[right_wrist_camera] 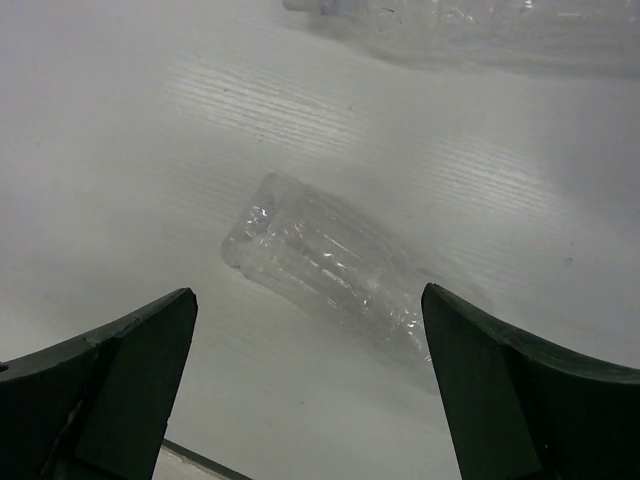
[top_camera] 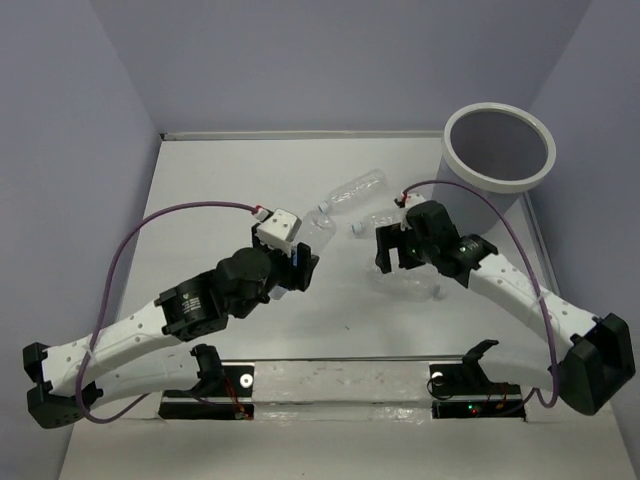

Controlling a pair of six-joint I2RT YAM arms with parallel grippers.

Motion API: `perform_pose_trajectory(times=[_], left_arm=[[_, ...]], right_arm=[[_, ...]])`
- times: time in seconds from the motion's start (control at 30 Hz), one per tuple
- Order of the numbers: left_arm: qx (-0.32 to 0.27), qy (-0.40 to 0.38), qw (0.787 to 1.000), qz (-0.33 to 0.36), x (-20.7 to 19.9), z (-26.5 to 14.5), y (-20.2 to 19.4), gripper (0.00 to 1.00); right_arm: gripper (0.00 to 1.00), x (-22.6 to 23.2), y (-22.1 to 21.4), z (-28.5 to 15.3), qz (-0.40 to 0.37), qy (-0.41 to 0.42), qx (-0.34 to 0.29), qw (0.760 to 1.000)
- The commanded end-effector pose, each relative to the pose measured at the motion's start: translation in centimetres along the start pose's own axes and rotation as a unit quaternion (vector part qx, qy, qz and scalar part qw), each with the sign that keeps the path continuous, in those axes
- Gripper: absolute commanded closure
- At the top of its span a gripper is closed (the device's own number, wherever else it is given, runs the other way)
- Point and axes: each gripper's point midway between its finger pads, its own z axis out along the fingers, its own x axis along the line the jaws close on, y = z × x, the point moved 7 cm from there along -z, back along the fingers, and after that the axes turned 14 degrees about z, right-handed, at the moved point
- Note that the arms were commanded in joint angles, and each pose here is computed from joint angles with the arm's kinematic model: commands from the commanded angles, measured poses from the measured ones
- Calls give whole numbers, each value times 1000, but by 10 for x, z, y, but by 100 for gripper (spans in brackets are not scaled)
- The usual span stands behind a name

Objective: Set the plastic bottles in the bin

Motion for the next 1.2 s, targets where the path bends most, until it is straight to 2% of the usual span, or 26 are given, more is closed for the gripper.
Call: perform_pose_trajectory(times=[0.0,0.07,0.13,0.3,0.4,0.57,0.87,1.07,1.13,1.17], left_arm=[[-65,64,994,-66,24,-19,19,53],[-82,72,991,-81,30,-26,19,53],[-107,86,985,-108,42,-44,21,53],[-139,101,976,-137,54,-60,14,55],[-147,96,975,-137,55,-63,15,55],[-131,98,978,-130,53,-58,12,55],[-134,92,977,-135,51,-58,12,55],[-127,92,979,-129,50,-55,9,55],[-124,96,979,-127,50,-53,9,55],[-121,96,980,-126,49,-53,9,55]], right_arm=[[0,0,15,2,-95,-66,82,990],[0,-6,14,6,-143,-99,131,976],[0,-7,8,7,-188,-82,161,965],[0,13,-3,-3,-249,-13,173,953],[0,18,-4,-8,-265,-7,184,947],[0,8,-7,8,-291,-43,210,932],[0,11,2,51,-325,-52,160,931],[0,7,-15,86,-326,-64,178,926],[10,13,-21,88,-317,-41,184,929],[19,18,-24,88,-317,-29,182,930]])
